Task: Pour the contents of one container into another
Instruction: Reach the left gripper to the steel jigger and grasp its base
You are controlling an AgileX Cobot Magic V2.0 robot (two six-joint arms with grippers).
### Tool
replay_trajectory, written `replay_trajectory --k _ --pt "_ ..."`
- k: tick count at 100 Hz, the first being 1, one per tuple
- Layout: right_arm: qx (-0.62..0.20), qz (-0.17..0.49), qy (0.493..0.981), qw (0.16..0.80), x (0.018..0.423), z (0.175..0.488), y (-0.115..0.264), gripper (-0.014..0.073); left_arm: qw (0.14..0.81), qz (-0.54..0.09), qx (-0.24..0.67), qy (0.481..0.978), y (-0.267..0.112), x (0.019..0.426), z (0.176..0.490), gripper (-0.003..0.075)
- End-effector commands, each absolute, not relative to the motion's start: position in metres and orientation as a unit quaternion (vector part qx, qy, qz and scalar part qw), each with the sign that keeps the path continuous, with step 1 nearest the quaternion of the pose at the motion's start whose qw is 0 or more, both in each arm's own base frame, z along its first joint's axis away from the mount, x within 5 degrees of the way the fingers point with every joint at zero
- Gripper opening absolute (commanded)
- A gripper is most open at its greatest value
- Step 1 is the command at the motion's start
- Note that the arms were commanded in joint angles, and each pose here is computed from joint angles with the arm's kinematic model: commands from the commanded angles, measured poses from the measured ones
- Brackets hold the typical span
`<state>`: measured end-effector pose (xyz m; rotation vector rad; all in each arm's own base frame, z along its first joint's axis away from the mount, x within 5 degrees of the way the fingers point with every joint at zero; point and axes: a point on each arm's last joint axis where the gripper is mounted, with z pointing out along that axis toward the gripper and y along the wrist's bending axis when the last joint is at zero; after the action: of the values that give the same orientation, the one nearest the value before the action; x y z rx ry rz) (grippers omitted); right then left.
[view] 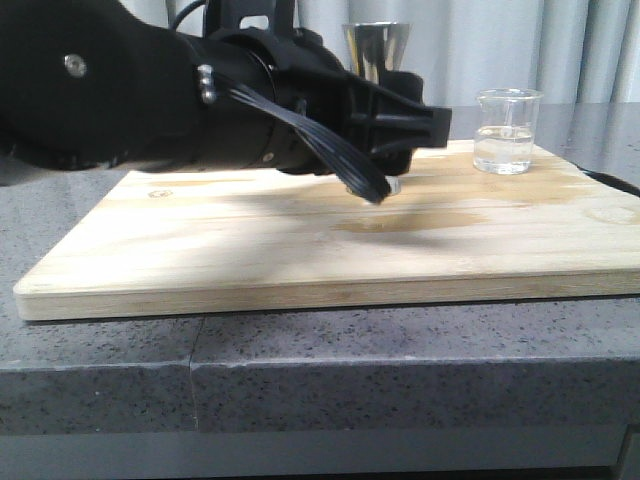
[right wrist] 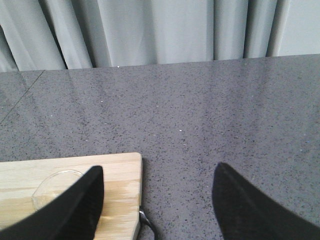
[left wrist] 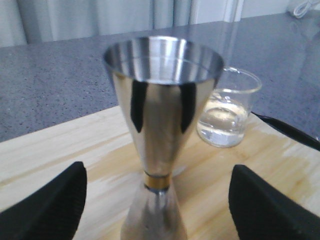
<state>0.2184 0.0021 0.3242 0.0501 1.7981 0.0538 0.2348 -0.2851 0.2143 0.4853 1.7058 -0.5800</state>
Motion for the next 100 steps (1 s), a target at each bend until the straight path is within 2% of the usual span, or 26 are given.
replay_trajectory --k 1,33,60,69,100 --pt "0.011 0.022 0.74 0.672 0.219 0.347 0.003 0.0424 0.645 -0.277 0.178 0.689 -0.284 0.241 0.247 0.0546" --pt "0.011 0.022 0.74 0.673 0.219 0.347 0.003 0.0424 0.628 -0.292 0.19 0.696 -0.301 0.257 0.237 0.0546" --pt "0.011 0.022 0.74 0.673 0.219 0.347 0.003 0.0424 0.636 -0.296 0.185 0.688 -0.302 0.258 0.24 0.0531" --pt "0.011 0.022 0.74 0.673 0.219 0.347 0.003 0.0424 0.638 -0.297 0.184 0.686 -0.302 0.258 0.241 0.0465" --pt "0.011 0.022 0.737 0.675 0.219 0.348 0.003 0.0424 0.637 -0.296 0.185 0.688 -0.302 0.258 0.24 0.0134"
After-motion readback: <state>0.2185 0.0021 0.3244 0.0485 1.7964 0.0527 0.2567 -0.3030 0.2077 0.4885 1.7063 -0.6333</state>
